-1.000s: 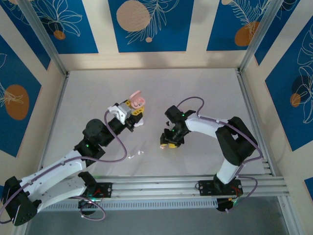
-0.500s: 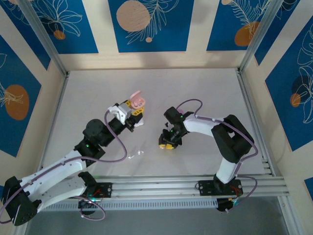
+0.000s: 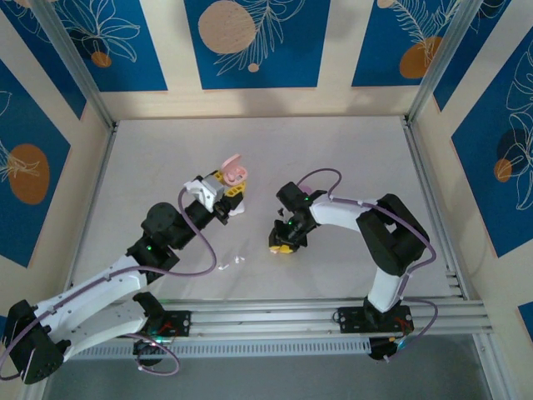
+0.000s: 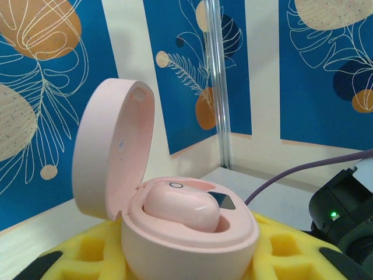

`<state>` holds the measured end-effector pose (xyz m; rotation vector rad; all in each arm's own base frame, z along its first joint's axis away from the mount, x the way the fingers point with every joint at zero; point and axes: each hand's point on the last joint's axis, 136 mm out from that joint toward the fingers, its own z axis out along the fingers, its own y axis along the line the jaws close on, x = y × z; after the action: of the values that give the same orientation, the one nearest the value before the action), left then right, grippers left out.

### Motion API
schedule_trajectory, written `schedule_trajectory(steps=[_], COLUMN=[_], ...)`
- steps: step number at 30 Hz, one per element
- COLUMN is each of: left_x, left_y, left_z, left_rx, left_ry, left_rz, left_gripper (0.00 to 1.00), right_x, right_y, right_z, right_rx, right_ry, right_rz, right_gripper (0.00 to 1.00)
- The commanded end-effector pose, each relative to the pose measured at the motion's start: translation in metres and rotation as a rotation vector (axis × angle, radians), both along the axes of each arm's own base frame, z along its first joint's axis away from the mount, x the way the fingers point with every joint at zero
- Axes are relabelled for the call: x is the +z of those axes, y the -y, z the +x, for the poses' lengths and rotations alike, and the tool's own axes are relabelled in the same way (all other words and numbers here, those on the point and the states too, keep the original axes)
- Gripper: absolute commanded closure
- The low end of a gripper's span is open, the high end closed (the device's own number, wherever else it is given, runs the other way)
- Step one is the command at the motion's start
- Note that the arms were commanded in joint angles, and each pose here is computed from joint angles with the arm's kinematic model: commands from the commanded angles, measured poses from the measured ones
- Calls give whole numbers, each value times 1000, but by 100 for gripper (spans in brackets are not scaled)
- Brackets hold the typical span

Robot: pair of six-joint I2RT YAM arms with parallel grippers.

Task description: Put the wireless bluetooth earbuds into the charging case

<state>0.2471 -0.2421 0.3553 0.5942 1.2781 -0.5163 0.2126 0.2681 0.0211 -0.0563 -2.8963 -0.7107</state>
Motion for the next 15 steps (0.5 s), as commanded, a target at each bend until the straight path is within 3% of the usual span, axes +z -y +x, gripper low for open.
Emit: schedule_trajectory(steps=[1,15], left_x=[12,11], left_y=[3,6], left_z=[-4,-3], left_rx=[-22,-27], left_ry=[18,12], left_rz=[-35,-34], left_gripper=[76,76], right_x=[4,6], right_y=[-9,-15], right_z=[2,10], right_rx=[37,57], right_ry=[22,61], right_rz=[17,14], right_gripper=[69,71])
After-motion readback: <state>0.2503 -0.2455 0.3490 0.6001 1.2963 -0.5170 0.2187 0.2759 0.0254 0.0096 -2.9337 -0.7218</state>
